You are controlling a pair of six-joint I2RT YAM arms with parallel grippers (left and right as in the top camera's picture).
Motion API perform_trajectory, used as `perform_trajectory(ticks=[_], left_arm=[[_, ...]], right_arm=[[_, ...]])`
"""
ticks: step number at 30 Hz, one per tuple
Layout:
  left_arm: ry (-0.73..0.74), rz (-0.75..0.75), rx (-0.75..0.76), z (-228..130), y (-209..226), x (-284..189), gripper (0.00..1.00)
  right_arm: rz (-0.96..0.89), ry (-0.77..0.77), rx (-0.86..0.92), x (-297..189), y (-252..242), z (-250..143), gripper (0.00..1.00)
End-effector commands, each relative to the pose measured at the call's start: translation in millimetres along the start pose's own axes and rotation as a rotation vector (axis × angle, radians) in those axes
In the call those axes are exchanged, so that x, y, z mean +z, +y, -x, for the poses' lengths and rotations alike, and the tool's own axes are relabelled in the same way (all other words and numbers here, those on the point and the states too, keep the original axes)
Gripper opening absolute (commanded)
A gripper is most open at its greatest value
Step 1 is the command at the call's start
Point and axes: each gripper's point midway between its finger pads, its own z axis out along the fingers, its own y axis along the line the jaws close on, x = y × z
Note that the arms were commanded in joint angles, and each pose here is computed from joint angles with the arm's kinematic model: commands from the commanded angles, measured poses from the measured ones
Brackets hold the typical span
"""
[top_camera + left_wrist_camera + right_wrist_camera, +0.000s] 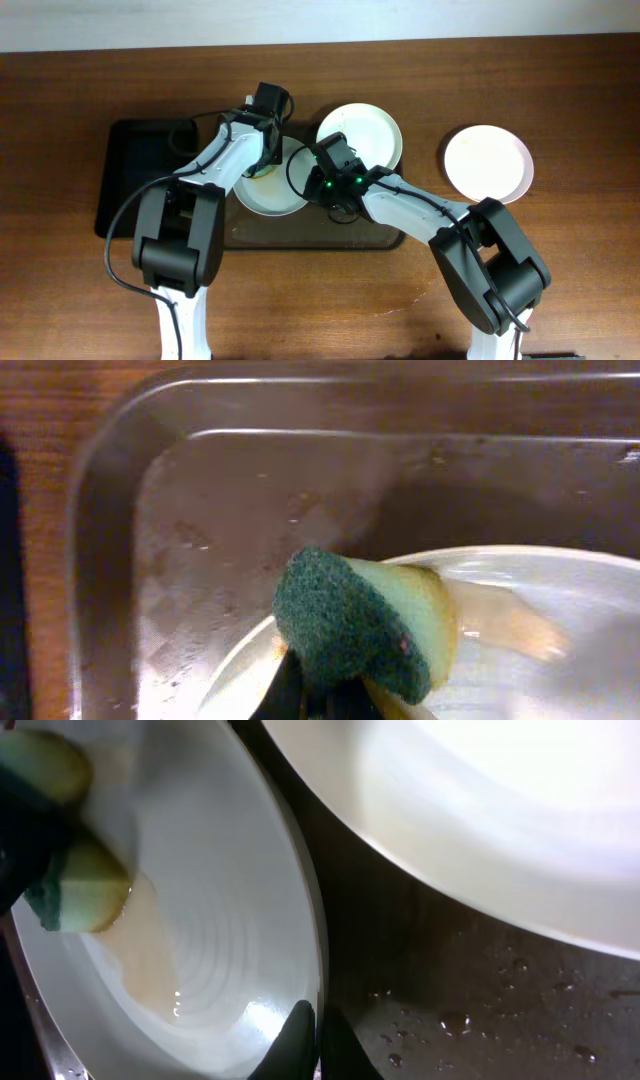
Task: Clean dirty plates on tray and stack at the side
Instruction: 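Scrub the held plate with the sponge in the left gripper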
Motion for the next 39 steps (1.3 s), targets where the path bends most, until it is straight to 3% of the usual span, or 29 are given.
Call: perform_trajectory(ticks=[1,4,6,8,10,12,15,17,20,22,25,31,34,35,36,39], left_arm=[[0.092,0.172,-0.005,-27.4,35.0,16.8,0.01],[0.286,-0.015,0.175,-70.0,10.4,10.9,0.01],[0.382,-0.315,0.297,-95.2,-31.5,-3.8,0.01],[0.391,-0.525,0.316,-100.1,-61.1,-18.2,0.01],[0.316,-0.649,0.278,-82.3,-82.7,-23.1,0.01],[0.255,-0.608,0.233,-65.0,-79.2,-14.4,0.01],[0.194,-0.416,0.12,-43.7,-51.0,6.1,0.01],[0.177,-0.238,0.059,-38.1,-20.2,17.3,0.01],[0.168,0.144,-0.029,-41.5,44.7,19.6,0.01],[0.16,0.245,-0.012,-41.3,62.5,15.9,0.01],[0.122,0.255,-0.024,-21.1,64.9,4.2,0.01],[0.066,0.006,-0.062,49.1,42.0,-78.3,0.01],[0.072,-0.017,-0.06,55.2,47.4,-101.2,0.01],[0.078,-0.014,-0.065,54.3,50.9,-100.5,0.01],[0.083,-0.011,-0.071,53.8,54.6,-99.4,0.01],[0.09,0.0,-0.103,54.7,70.4,-94.8,0.01]], right_arm=[[-0.026,0.01,-0.003,3.6,-7.8,-1.1,0.04],[-0.024,0.013,-0.003,3.6,-7.4,-1.6,0.04],[-0.021,0.017,-0.003,3.6,-6.9,-2.3,0.04],[-0.02,0.019,-0.003,3.6,-6.8,-2.7,0.04],[-0.02,0.019,-0.003,3.6,-6.8,-2.7,0.04],[-0.019,0.019,-0.01,3.6,-6.8,-2.7,0.04],[-0.019,0.019,-0.01,3.6,-6.8,-2.7,0.04],[-0.019,0.019,-0.01,3.6,-6.8,-2.7,0.04],[-0.017,0.022,-0.01,3.6,-6.3,-3.2,0.04],[-0.016,0.024,-0.01,3.6,-6.1,-3.5,0.04],[-0.018,0.032,-0.009,3.6,-6.8,-5.2,0.04],[-0.029,0.039,-0.008,3.5,-9.6,-6.9,0.04],[-0.041,0.033,-0.007,4.3,-12.2,-6.2,0.04],[-0.046,0.036,-0.006,7.1,-14.1,-7.0,0.07],[-0.045,0.036,-0.004,10.3,-15.0,-7.1,0.17],[-0.044,0.035,0.015,20.9,-17.6,-7.2,0.27]])
